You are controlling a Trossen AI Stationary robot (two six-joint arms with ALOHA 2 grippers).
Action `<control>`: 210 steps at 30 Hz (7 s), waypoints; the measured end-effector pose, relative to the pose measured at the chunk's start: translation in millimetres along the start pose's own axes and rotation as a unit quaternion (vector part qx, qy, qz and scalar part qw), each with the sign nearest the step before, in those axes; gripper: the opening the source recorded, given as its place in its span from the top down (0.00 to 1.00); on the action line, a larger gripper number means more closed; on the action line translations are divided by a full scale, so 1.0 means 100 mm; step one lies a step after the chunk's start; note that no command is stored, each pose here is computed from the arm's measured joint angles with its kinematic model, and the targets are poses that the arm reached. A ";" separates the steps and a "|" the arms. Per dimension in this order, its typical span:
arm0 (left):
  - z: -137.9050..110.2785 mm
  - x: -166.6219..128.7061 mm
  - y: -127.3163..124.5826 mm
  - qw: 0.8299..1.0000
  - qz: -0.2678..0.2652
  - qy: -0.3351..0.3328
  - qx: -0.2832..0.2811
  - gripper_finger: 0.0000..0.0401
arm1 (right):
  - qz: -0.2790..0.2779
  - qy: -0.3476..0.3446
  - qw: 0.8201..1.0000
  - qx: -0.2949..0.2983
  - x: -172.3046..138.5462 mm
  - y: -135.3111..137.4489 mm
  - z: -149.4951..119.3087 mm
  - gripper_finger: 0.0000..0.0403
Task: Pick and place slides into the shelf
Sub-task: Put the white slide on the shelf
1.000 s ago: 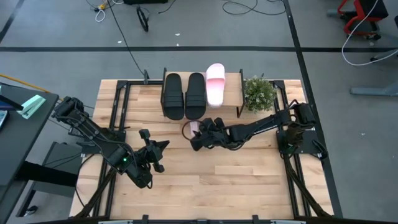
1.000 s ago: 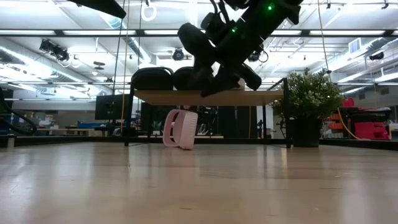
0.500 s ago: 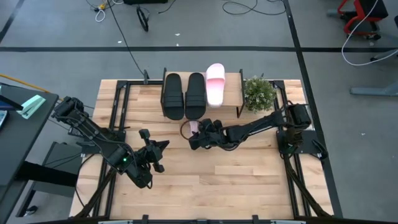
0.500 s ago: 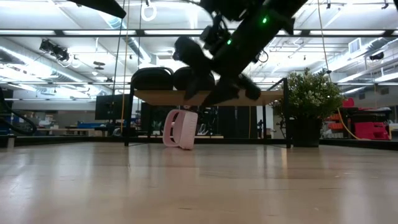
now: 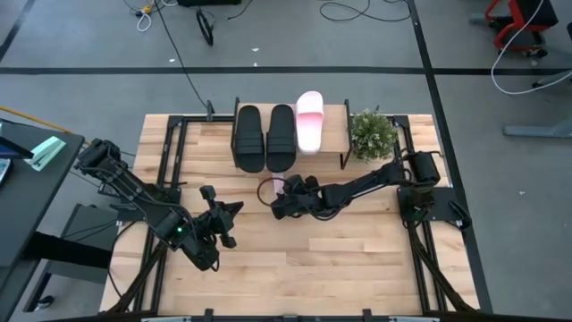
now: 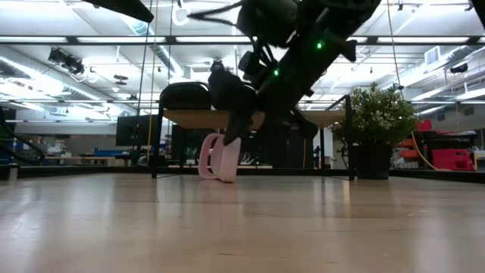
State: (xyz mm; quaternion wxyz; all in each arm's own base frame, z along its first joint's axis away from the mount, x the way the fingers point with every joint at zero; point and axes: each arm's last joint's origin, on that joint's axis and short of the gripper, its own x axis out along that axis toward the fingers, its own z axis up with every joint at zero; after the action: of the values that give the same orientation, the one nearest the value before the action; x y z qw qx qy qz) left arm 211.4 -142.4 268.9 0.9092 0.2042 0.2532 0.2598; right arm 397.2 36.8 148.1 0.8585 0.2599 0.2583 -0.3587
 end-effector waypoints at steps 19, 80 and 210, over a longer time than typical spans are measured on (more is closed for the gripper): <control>0.00 0.00 0.00 1.000 0.000 -0.001 -0.002 0.94 | 0.010 -0.021 0.999 0.049 0.10 -0.05 0.17 0.47; 0.00 0.00 0.00 1.000 0.000 0.000 0.000 0.95 | 0.023 0.087 0.994 -0.061 -0.78 0.16 -0.13 0.98; -0.01 0.00 0.01 1.000 0.001 0.002 0.002 0.95 | -0.091 -0.124 0.965 0.213 -1.66 -1.38 1.81 0.82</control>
State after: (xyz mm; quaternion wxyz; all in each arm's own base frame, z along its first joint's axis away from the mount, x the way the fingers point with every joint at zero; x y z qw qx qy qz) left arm 210.7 -141.8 268.6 0.9081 0.2054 0.2553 0.2608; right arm 239.6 -81.4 349.2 0.7722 0.3663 0.0901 -0.5113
